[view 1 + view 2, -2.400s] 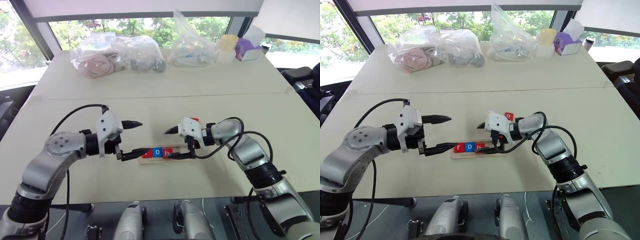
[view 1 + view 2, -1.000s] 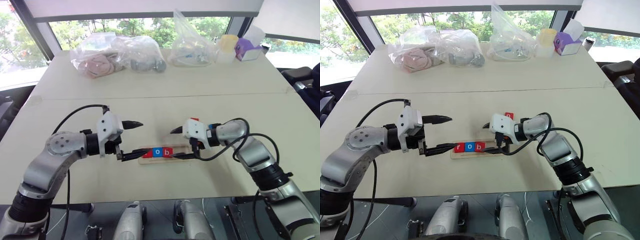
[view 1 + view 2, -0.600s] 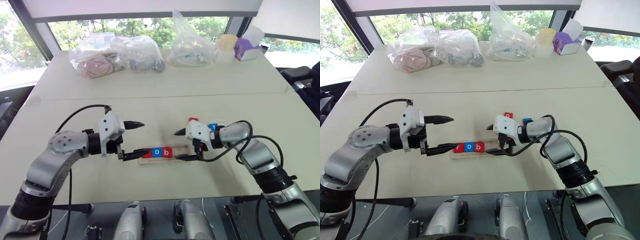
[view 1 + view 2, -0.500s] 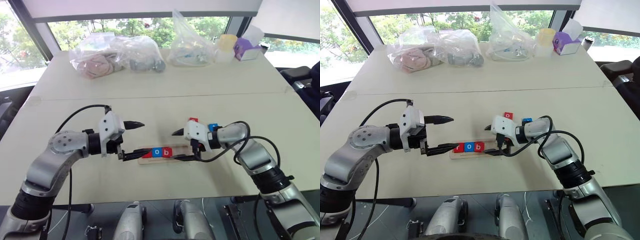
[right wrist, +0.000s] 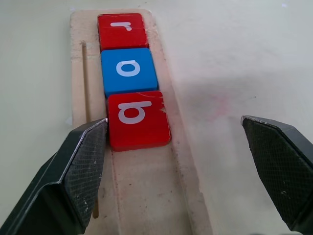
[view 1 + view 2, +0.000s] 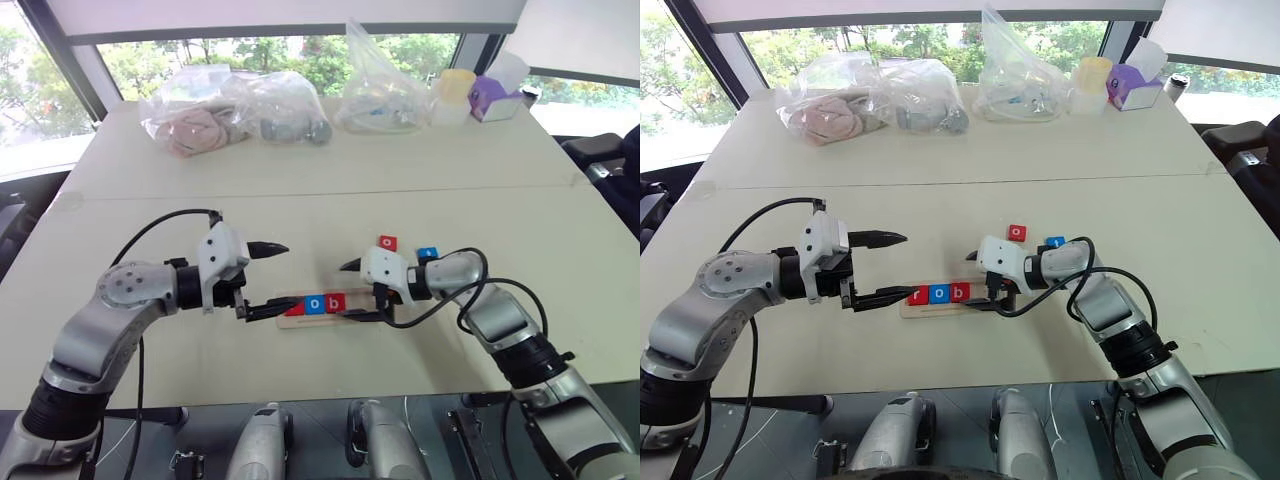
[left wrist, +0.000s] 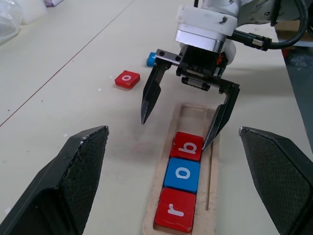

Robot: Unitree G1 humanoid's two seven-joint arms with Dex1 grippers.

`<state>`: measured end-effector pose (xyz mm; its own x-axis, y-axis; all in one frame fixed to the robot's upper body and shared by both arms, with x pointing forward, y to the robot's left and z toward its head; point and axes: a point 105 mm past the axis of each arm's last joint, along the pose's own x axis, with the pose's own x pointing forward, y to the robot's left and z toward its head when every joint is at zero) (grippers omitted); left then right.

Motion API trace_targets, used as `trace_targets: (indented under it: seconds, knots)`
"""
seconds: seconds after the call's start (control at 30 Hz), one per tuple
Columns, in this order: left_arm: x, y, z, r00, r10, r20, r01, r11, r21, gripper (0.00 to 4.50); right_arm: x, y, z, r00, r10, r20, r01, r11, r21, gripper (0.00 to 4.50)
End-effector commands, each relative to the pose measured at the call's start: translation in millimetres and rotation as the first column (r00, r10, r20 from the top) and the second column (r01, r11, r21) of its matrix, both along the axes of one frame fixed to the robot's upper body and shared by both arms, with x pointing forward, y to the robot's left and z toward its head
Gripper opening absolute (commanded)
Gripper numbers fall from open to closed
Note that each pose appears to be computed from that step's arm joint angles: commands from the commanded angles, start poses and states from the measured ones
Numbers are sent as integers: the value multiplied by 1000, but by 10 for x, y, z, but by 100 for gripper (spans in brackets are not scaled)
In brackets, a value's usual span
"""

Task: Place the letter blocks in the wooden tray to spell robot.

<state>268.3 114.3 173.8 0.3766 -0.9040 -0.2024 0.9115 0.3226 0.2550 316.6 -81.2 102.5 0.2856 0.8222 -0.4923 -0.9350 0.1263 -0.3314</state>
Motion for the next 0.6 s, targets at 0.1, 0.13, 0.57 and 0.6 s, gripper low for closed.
trace_targets:
  seconds: [0.1, 0.13, 0.57, 0.6]
  knots:
    - [-23, -37, 81, 999, -19, 41, 19, 1000, -7, 450, -43, 69, 187, 999, 34, -8, -33, 998, 47, 444]
    - [-24, -36, 81, 999, -19, 41, 19, 1000, -7, 450, -63, 60, 209, 999, 40, -15, -39, 998, 49, 444]
    - [-13, -58, 87, 999, -26, 44, 26, 1000, -13, 450, 124, -201, 310, 995, -49, 85, 49, 999, -5, 444]
    - [-13, -59, 87, 999, -26, 44, 27, 1000, -13, 450, 128, -197, 296, 995, -48, 84, 49, 999, -5, 444]
